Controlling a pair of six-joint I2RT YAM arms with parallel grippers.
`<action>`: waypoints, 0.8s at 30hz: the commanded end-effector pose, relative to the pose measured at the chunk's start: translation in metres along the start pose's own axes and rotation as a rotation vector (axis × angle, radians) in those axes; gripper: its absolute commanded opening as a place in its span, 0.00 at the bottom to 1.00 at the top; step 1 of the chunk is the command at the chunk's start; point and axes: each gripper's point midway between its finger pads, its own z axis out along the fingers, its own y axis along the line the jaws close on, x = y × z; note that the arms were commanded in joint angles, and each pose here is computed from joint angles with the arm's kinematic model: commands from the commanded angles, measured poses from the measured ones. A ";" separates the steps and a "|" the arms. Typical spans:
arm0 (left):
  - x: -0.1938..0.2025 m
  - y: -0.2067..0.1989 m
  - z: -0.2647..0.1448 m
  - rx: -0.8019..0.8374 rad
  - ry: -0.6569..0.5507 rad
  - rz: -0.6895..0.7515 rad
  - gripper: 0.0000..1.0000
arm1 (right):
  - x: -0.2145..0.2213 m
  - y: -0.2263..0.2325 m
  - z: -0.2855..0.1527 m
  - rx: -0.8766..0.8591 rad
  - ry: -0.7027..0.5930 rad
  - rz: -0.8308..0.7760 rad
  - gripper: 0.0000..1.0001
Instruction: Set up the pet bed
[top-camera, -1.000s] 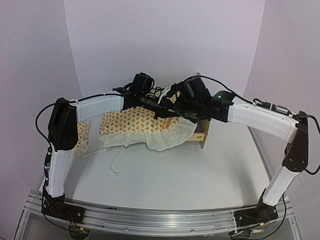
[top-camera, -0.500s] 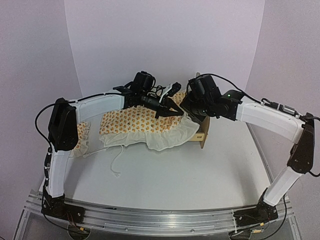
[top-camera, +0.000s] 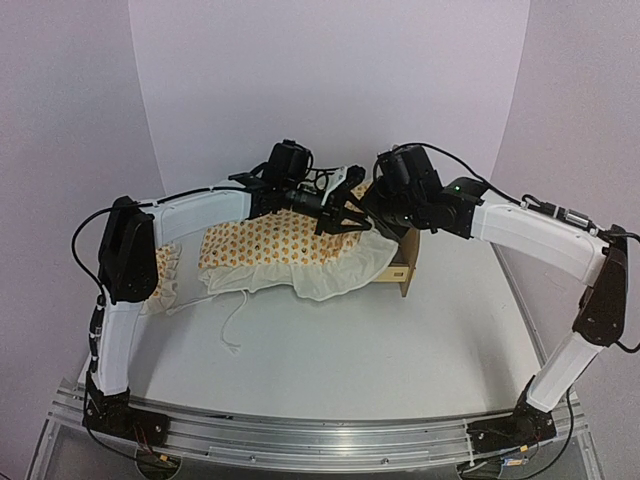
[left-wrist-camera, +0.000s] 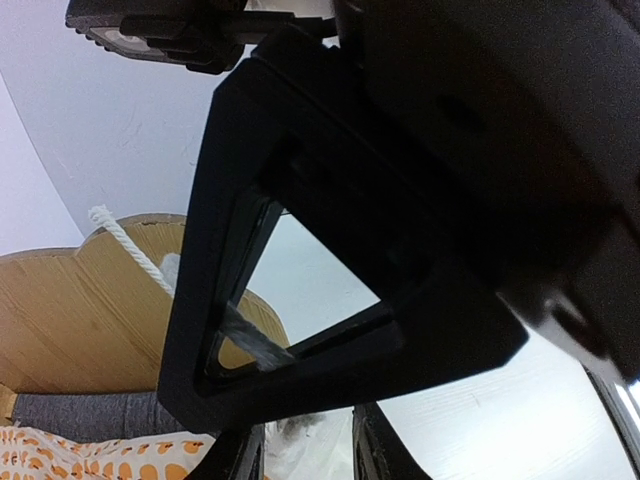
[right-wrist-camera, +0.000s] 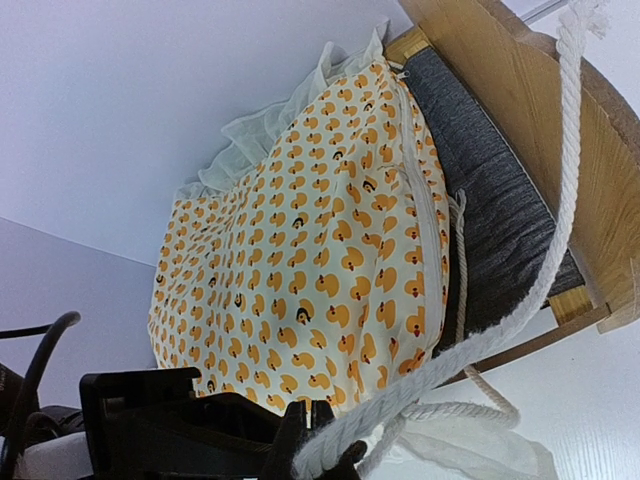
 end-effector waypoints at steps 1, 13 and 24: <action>-0.015 0.004 0.010 -0.007 -0.062 0.055 0.27 | 0.000 0.017 0.003 -0.055 0.008 0.053 0.00; -0.006 0.010 0.004 -0.035 -0.023 -0.027 0.00 | -0.012 0.033 -0.023 -0.150 0.022 -0.214 0.36; -0.002 0.006 -0.005 -0.012 0.004 -0.021 0.00 | -0.030 0.006 -0.089 -0.326 0.028 -1.326 0.77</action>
